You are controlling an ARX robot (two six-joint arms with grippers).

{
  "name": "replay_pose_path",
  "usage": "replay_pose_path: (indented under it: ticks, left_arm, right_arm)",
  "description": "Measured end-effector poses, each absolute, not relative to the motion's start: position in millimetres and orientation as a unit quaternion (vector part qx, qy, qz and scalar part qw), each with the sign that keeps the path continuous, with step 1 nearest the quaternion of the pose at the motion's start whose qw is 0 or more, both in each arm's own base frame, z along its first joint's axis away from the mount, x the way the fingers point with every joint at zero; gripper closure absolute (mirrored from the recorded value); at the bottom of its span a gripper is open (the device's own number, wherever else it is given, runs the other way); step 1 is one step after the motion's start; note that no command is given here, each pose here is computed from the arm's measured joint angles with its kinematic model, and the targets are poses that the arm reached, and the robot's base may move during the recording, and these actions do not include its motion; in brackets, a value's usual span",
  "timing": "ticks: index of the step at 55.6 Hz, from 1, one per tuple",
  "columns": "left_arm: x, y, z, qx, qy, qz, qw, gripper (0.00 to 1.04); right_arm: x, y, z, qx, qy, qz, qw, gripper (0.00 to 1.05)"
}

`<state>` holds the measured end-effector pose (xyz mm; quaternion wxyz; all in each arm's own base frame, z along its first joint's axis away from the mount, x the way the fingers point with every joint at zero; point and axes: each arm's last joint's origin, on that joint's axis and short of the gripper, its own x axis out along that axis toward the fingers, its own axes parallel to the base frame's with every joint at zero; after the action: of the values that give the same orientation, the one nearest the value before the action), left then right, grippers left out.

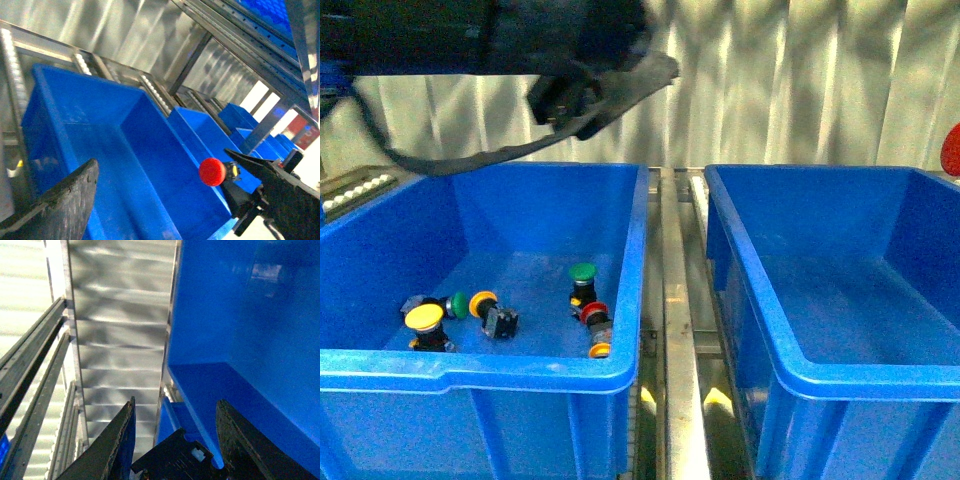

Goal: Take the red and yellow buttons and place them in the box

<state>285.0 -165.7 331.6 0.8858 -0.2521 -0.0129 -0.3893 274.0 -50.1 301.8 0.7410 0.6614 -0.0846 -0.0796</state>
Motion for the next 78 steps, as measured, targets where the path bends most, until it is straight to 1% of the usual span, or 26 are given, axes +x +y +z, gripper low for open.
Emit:
replay_pose_path:
  ticks: [5, 6, 7, 8, 10, 13, 14, 15, 18, 19, 22, 23, 26, 27, 31, 35, 36, 50, 52, 59, 65, 69, 74, 78]
  left_arm:
    - [257, -136, 313, -0.262, -0.019, -0.341, 0.903, 0.08]
    - [250, -132, 307, -0.255, -0.018, -0.301, 0.919, 0.10]
    - [242, -127, 300, -0.234, -0.009, -0.234, 0.944, 0.15]
    - [239, -124, 297, -0.222, -0.004, -0.222, 0.950, 0.17]
    - [225, -111, 285, -0.166, 0.004, -0.132, 0.977, 0.24]
    - [205, -91, 265, -0.098, 0.010, -0.049, 0.994, 0.34]
    - [200, -85, 260, -0.088, 0.012, -0.035, 0.995, 0.37]
    - [196, -81, 258, -0.076, 0.012, -0.029, 0.997, 0.39]
    - [176, -62, 242, -0.043, 0.013, -0.004, 0.999, 0.49]
    - [173, -60, 240, -0.039, 0.013, -0.002, 0.999, 0.51]
    - [155, -47, 224, -0.024, 0.014, 0.000, 1.000, 0.62]
    - [152, -46, 221, -0.021, 0.016, 0.000, 1.000, 0.64]
    - [136, -37, 204, -0.010, 0.023, -0.004, 1.000, 0.75]
    - [134, -36, 202, -0.009, 0.024, -0.002, 1.000, 0.76]
    - [123, -29, 188, -0.005, 0.019, -0.008, 1.000, 0.89]
    - [118, -24, 187, -0.008, 0.005, -0.005, 1.000, 1.01]
    - [118, -22, 187, -0.009, 0.002, -0.004, 1.000, 1.03]
    - [112, -12, 180, -0.006, 0.000, -0.003, 1.000, 1.02]
    - [112, -10, 179, -0.006, 0.000, -0.014, 1.000, 1.02]
    - [109, -1, 176, -0.005, -0.004, 0.001, 1.000, 1.02]
    - [107, -1, 173, -0.005, -0.010, -0.003, 1.000, 1.02]
    - [101, 0, 168, -0.005, 0.008, -0.002, 1.000, 1.02]
    - [98, 0, 169, -0.005, -0.001, -0.002, 1.000, 1.02]
    - [97, 0, 169, -0.005, -0.003, -0.001, 1.000, 0.89]
  right_arm:
    - [271, -42, 304, 0.652, -0.087, -0.083, 0.749, 0.64]
    - [271, -40, 303, 0.649, -0.086, -0.087, 0.751, 0.64]
    - [271, -38, 303, 0.647, -0.085, -0.089, 0.752, 0.64]
    - [271, -37, 302, 0.647, -0.085, -0.089, 0.753, 0.64]
    - [270, -34, 301, 0.645, -0.082, -0.091, 0.755, 0.64]
    - [269, -31, 299, 0.641, -0.079, -0.093, 0.758, 0.64]
    - [269, -30, 299, 0.640, -0.079, -0.095, 0.759, 0.64]
    - [269, -29, 299, 0.639, -0.079, -0.095, 0.759, 0.64]
    - [266, -27, 299, 0.634, -0.085, -0.103, 0.761, 0.65]
    - [266, -26, 299, 0.633, -0.087, -0.105, 0.762, 0.65]
    - [265, -22, 300, 0.628, -0.090, -0.104, 0.766, 0.65]
    - [264, -21, 300, 0.628, -0.090, -0.104, 0.766, 0.65]
    - [262, -15, 299, 0.623, -0.085, -0.100, 0.771, 0.65]
    - [262, -14, 299, 0.622, -0.085, -0.100, 0.772, 0.65]
    - [259, -9, 298, 0.615, -0.085, -0.102, 0.777, 0.65]
    - [258, -6, 296, 0.608, -0.088, -0.110, 0.781, 0.65]
    - [257, -5, 296, 0.607, -0.088, -0.111, 0.782, 0.65]
    - [252, 11, 291, 0.593, -0.082, -0.101, 0.795, 0.65]
    - [251, 13, 291, 0.590, -0.083, -0.099, 0.797, 0.65]
    - [247, 14, 290, 0.585, -0.084, -0.096, 0.801, 0.65]
    - [245, 14, 289, 0.580, -0.086, -0.100, 0.804, 0.65]
    - [244, 14, 289, 0.577, -0.087, -0.100, 0.806, 0.65]
    - [243, 13, 290, 0.571, -0.090, -0.102, 0.810, 0.65]
    - [242, 13, 292, 0.565, -0.094, -0.103, 0.813, 0.65]
